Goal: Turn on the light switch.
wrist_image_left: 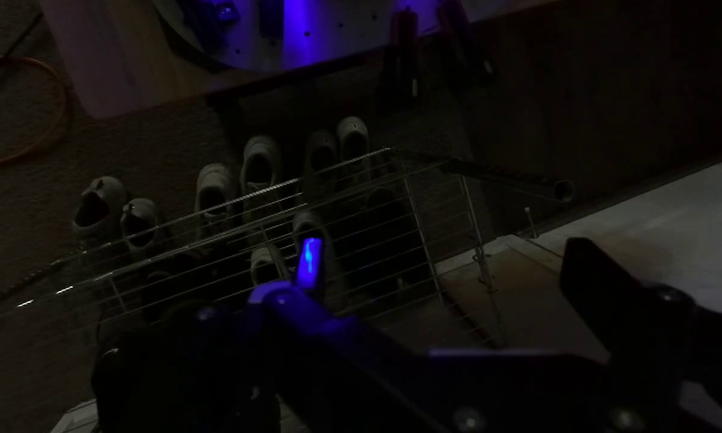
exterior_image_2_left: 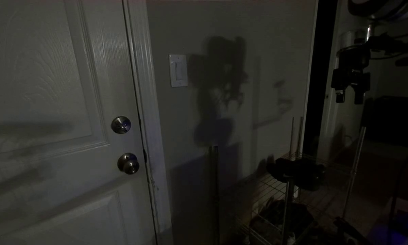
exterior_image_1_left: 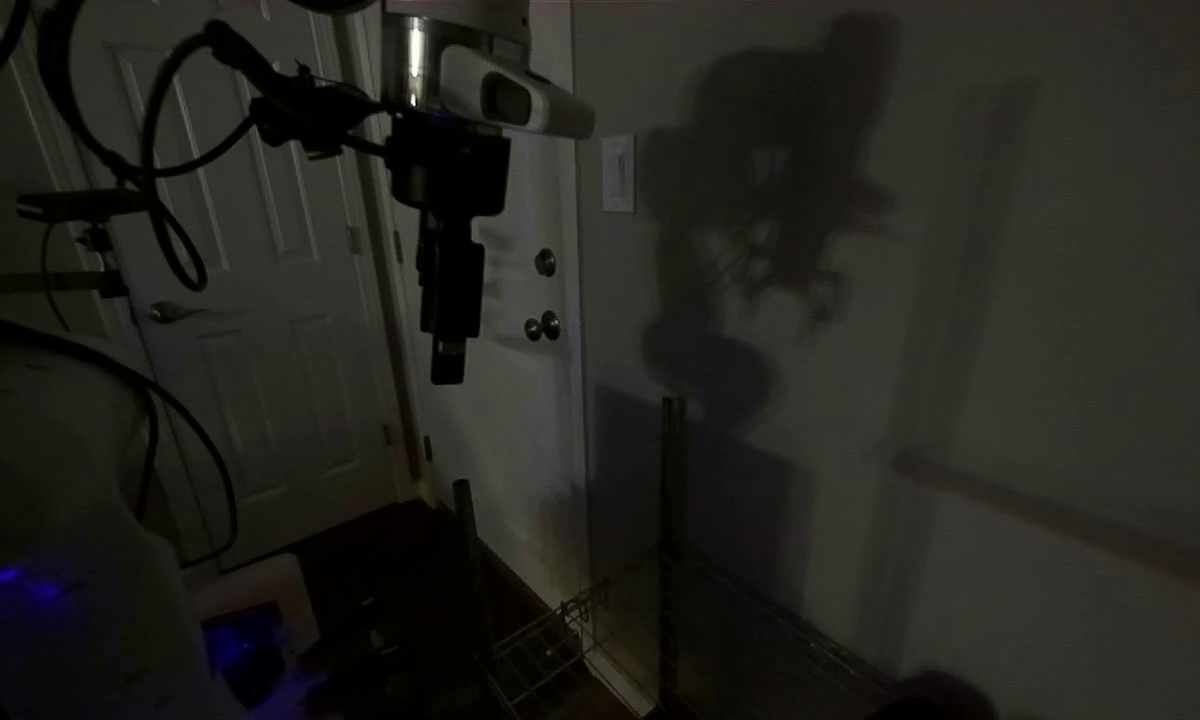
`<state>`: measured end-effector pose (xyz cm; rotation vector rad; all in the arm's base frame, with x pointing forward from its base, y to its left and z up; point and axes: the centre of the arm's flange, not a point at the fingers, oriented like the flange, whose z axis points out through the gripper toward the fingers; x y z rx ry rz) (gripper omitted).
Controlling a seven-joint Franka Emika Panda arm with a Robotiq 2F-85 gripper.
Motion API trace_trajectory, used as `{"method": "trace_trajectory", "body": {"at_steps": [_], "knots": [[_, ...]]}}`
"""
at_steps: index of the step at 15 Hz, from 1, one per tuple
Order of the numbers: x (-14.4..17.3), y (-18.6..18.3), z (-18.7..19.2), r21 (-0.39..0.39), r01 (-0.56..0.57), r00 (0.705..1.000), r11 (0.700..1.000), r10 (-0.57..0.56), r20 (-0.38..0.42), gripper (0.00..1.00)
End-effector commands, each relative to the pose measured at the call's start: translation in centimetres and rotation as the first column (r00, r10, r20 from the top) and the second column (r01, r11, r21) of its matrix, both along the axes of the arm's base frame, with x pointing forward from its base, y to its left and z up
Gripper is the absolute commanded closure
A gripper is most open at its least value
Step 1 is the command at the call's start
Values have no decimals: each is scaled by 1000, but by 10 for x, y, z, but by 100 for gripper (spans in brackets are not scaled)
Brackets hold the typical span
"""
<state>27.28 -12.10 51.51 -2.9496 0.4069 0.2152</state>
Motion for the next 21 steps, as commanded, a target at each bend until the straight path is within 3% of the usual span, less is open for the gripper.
{"method": "trace_trajectory", "body": {"at_steps": [1, 2, 3, 4, 8, 12, 15, 21], "knots": [[0, 0, 0, 0, 0, 1000, 1000, 0, 0, 0], [0, 0, 0, 0, 0, 1000, 1000, 0, 0, 0], [1, -1, 0, 6, -3, 1000, 1000, 3, 1, 25], [5, -4, -1, 11, 4, 1000, 1000, -4, 0, 26], [19, -14, 1, 6, 26, 999, 1000, -27, 38, 54], [45, -12, 9, 2, 38, 983, 999, -38, 181, 80], [69, -3, 19, 40, 48, 937, 998, -59, 344, 97], [117, 14, 38, 38, 55, 816, 998, -67, 573, 99]]}}
